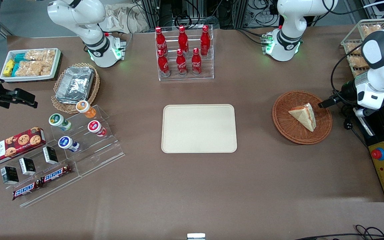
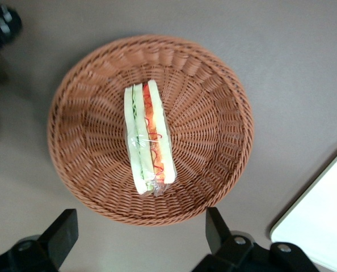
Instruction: Place sandwich from basket to tray
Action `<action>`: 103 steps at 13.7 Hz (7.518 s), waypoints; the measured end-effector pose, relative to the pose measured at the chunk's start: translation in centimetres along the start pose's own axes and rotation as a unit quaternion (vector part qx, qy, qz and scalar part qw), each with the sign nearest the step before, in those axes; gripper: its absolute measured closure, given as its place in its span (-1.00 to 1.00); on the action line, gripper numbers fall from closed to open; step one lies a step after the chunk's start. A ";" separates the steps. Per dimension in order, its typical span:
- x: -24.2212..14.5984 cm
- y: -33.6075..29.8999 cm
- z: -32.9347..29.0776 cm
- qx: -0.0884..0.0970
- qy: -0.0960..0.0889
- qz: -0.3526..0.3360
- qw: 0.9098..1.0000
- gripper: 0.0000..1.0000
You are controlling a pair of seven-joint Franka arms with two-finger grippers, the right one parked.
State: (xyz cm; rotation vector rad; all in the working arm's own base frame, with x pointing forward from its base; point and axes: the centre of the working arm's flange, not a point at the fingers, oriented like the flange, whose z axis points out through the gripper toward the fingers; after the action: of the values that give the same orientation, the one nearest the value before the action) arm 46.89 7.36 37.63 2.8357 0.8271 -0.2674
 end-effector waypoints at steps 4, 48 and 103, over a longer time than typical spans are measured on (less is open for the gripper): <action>1.7 -1.2 5.0 0.000 -0.031 -0.066 0.997 -1.00; -9.6 26.6 -4.2 0.089 -0.101 0.153 0.979 0.26; 2.8 18.8 -8.2 0.153 0.028 0.327 0.932 -0.99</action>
State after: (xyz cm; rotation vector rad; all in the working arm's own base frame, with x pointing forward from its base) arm 60.43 -5.05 47.16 3.2114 -0.2073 -0.2283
